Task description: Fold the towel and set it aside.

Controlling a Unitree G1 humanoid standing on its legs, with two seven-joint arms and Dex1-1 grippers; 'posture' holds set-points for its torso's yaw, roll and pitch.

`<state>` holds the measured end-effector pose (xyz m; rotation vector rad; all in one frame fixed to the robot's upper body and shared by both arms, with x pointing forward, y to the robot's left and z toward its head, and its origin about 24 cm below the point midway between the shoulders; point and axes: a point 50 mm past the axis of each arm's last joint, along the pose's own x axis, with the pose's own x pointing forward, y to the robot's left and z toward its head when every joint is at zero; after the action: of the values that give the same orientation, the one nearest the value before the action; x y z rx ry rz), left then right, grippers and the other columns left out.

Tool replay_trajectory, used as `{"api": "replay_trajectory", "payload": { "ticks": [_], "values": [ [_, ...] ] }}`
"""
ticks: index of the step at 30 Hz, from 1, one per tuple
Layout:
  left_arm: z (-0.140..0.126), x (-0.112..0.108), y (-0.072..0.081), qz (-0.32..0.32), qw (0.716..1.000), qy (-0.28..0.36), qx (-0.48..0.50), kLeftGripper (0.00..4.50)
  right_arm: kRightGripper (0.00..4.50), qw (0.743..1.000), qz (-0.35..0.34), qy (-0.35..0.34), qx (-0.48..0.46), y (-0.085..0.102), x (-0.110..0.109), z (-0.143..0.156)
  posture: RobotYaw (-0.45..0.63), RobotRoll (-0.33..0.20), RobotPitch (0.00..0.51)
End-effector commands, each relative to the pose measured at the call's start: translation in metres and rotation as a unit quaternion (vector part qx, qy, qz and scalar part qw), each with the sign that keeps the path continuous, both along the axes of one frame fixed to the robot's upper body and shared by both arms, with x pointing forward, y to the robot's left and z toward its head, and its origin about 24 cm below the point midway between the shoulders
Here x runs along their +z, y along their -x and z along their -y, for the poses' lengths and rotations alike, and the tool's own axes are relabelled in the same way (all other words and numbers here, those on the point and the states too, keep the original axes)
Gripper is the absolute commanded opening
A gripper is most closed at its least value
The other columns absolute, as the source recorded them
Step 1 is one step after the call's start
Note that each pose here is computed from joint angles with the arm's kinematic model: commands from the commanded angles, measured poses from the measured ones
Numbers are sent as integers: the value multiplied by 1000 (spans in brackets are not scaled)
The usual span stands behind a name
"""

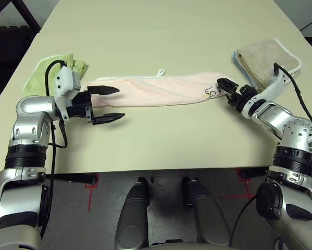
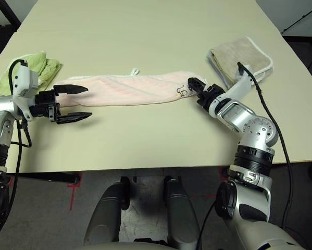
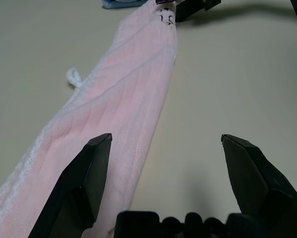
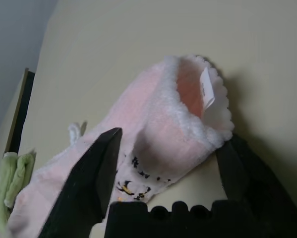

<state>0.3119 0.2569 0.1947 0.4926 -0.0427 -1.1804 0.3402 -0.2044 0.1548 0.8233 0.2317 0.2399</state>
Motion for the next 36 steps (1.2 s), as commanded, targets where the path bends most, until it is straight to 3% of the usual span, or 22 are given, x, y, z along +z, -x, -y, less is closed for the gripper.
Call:
{"api": "replay_trajectory", "payload": {
  "ticks": [1, 8, 21, 36],
  "values": [
    [-2, -4, 2, -11, 1000, -14, -5, 4500, 2748, 1000, -23, -1, -14, 1, -11, 3, 19, 0, 245],
    [-2, -5, 0, -13, 1000, -15, -6, 4500, 138, 999, -29, -5, -36, 10, -14, 12, 11, 0, 236],
    [-1, -1, -5, -9, 1000, 10, 12, 4500, 62, 995, -42, 15, -90, 49, -22, 43, -8, 0, 242],
    [3, 1, -6, -12, 1000, 29, 1, 4500, 62, 993, -4, 69, -98, 39, -5, 72, -7, 0, 246]
  ]
}}
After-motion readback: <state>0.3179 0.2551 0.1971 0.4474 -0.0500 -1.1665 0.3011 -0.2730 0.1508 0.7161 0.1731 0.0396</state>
